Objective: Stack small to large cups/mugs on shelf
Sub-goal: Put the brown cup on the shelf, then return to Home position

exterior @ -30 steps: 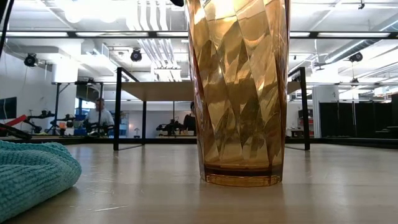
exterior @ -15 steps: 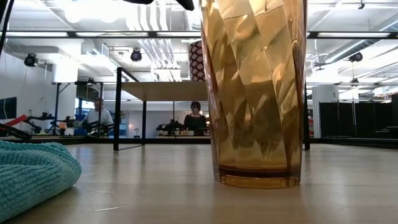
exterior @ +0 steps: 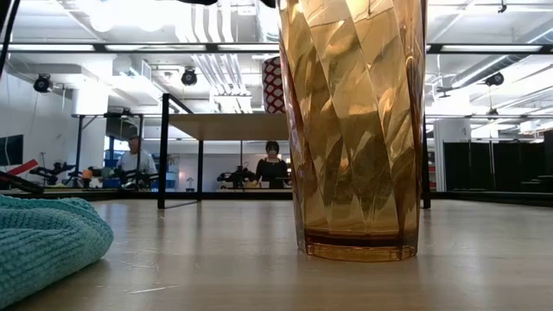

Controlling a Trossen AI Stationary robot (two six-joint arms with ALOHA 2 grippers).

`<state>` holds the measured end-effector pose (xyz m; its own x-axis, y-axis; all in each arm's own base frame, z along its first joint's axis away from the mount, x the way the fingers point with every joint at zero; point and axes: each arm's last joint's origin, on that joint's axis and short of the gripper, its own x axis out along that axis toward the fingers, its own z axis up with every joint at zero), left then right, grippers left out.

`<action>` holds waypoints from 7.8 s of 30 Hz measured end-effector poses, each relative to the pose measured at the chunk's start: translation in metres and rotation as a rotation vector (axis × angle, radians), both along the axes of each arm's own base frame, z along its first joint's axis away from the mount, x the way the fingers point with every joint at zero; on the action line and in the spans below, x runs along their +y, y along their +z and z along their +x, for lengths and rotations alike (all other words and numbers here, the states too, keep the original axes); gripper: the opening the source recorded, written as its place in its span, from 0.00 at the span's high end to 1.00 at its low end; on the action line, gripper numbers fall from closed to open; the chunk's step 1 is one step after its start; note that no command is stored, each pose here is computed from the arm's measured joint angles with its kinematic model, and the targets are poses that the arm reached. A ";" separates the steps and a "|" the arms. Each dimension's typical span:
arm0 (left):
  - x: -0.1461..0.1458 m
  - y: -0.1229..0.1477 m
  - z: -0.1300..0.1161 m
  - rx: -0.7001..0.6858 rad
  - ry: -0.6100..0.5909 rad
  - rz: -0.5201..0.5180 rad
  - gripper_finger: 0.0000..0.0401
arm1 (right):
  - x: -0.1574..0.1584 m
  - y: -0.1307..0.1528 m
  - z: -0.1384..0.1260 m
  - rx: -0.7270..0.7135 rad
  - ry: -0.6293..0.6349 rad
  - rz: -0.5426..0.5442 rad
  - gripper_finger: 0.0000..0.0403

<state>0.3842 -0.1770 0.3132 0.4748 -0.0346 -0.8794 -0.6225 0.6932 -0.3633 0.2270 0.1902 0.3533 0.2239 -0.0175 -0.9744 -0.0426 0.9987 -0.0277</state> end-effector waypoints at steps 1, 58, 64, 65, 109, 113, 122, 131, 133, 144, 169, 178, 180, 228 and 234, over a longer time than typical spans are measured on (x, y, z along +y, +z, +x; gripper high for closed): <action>0.000 0.000 0.001 -0.006 0.000 -0.003 0.81 | 0.000 0.000 0.000 0.000 0.000 0.000 0.81; 0.135 0.120 -0.102 -0.017 -0.011 0.290 1.00 | -0.014 0.001 0.013 -0.084 -0.114 -0.050 0.81; 0.166 0.134 -0.123 -0.004 0.000 0.366 1.00 | -0.027 0.002 0.028 -0.117 -0.182 -0.029 0.81; 0.171 0.134 -0.125 0.014 0.000 0.376 1.00 | -0.030 0.002 0.030 -0.126 -0.194 -0.023 0.81; 0.311 0.108 -0.119 0.162 -0.251 0.385 0.96 | -0.072 0.009 0.072 -0.307 -0.385 0.058 0.81; 0.312 0.105 -0.117 0.170 -0.253 0.380 0.90 | -0.072 0.009 0.072 -0.307 -0.382 0.057 0.81; 0.312 0.108 -0.117 0.141 -0.200 0.376 0.84 | -0.072 0.009 0.072 -0.306 -0.370 0.053 0.81; 0.305 0.137 -0.131 -0.028 -0.133 0.464 0.83 | -0.073 0.013 0.069 -0.308 -0.325 0.050 0.81; 0.302 0.150 -0.138 -0.092 -0.090 0.479 0.83 | -0.073 0.018 0.067 -0.317 -0.320 0.070 0.81; 0.262 0.213 -0.206 -0.426 0.092 0.511 0.84 | -0.074 0.052 0.064 -0.410 -0.295 0.140 0.81; 0.197 0.200 -0.293 -0.565 0.028 0.552 0.84 | -0.054 0.134 -0.074 -0.923 -0.213 0.183 0.81; 0.194 0.158 -0.310 -0.731 0.059 0.571 0.84 | -0.049 0.086 -0.083 -0.948 -0.191 0.220 0.81; 0.192 0.148 -0.313 -0.798 0.028 0.551 0.84 | -0.050 0.077 -0.085 -0.979 -0.182 0.244 0.81; 0.177 -0.053 -0.320 -1.162 -0.385 0.363 0.84 | -0.103 -0.148 -0.144 -1.587 0.305 0.766 0.81; 0.179 -0.080 -0.306 -1.228 -0.394 0.379 0.84 | -0.104 -0.149 -0.143 -1.575 0.236 0.742 0.81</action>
<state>0.0777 0.0016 0.2329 0.9722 -0.2016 0.1195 0.2281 0.9307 -0.2859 0.0841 0.0863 0.2042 0.8089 0.4594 0.3669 -0.5587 0.7950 0.2364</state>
